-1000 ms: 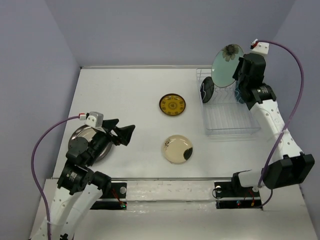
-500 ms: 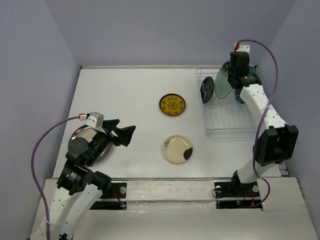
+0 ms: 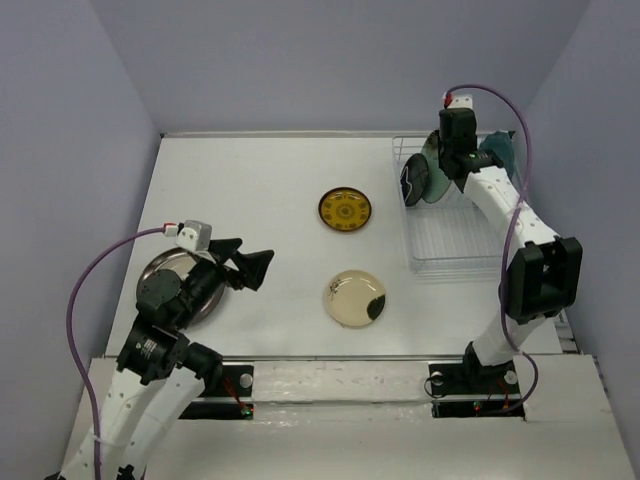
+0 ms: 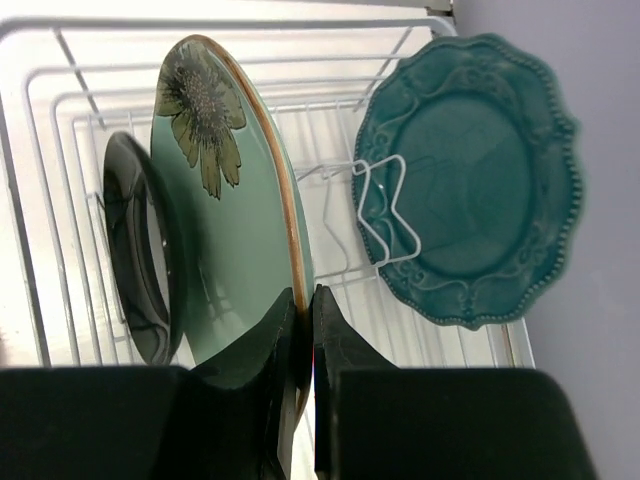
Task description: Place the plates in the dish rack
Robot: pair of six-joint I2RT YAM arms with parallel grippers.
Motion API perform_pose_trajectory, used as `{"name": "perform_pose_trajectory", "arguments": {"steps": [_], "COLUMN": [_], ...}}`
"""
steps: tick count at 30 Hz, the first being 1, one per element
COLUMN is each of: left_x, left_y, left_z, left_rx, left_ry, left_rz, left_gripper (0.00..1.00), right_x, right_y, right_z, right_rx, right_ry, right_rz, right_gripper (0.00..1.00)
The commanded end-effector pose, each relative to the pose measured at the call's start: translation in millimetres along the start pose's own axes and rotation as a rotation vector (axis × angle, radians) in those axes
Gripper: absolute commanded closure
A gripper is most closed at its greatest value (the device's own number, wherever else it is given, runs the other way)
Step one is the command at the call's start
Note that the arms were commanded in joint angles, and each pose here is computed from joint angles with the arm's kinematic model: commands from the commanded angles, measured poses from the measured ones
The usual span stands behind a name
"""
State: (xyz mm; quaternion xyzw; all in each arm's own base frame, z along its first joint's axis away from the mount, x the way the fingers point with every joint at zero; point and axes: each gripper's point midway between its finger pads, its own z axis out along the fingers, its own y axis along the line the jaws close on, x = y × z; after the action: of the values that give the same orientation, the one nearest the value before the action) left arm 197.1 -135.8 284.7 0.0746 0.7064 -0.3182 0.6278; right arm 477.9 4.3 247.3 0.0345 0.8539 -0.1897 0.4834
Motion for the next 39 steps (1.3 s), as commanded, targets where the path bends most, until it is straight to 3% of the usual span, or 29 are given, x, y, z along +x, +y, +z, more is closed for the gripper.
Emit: {"name": "perform_pose_trajectory", "arguments": {"steps": [1,5,8,11,15,19,20,22,28,29,32,39], "left_x": [4,15,23,36,65,92,93,101,172,181,206,243], "left_y": [-4,0,1,-1,-14,-14,-10,-10,-17,-15,-8,-20], "left_z": [13,21,26,32,43,51,53,56,68,68,78,92], "left_rx": [0.021,0.009,0.007,0.022,0.096,0.091,0.06,0.031,-0.064,-0.076,-0.113,-0.074], "left_ry": [0.032,0.084,0.121,0.177,0.279,0.342,0.333,0.346,0.485,0.508,0.548,0.649], "left_rz": [-0.023,-0.035,-0.045,-0.085,-0.208,-0.296,-0.299,-0.318,-0.29,-0.279,-0.255,-0.241], "left_gripper": [0.01,0.01,0.01,0.01,0.02,0.07,0.08,0.1,0.13,0.14,0.18,0.33], "right_x": [-30,-15,-3,-1,-4,3,-9,19,26,41,47,79], "right_y": [5,17,22,21,21,33,31,46,40,53,66,70], "right_z": [-1,7,9,4,-20,-55,-72,-81,-136,-143,-177,-190], "right_rx": [0.072,0.07,0.059,0.056,-0.017,-0.181,-0.235,-0.319,-0.495,-0.576,-0.762,-0.826], "right_ry": [-0.096,-0.065,-0.044,-0.045,-0.071,-0.085,-0.143,-0.121,-0.263,-0.237,-0.314,-0.305], "right_rz": [-0.042,-0.034,0.003,0.071,0.171,0.324,0.376,0.394,0.557,0.565,0.615,0.603], "right_gripper": [0.93,0.93,0.8,0.43,0.24,0.22,0.2,0.2,0.2,0.2,0.2,0.2]}}
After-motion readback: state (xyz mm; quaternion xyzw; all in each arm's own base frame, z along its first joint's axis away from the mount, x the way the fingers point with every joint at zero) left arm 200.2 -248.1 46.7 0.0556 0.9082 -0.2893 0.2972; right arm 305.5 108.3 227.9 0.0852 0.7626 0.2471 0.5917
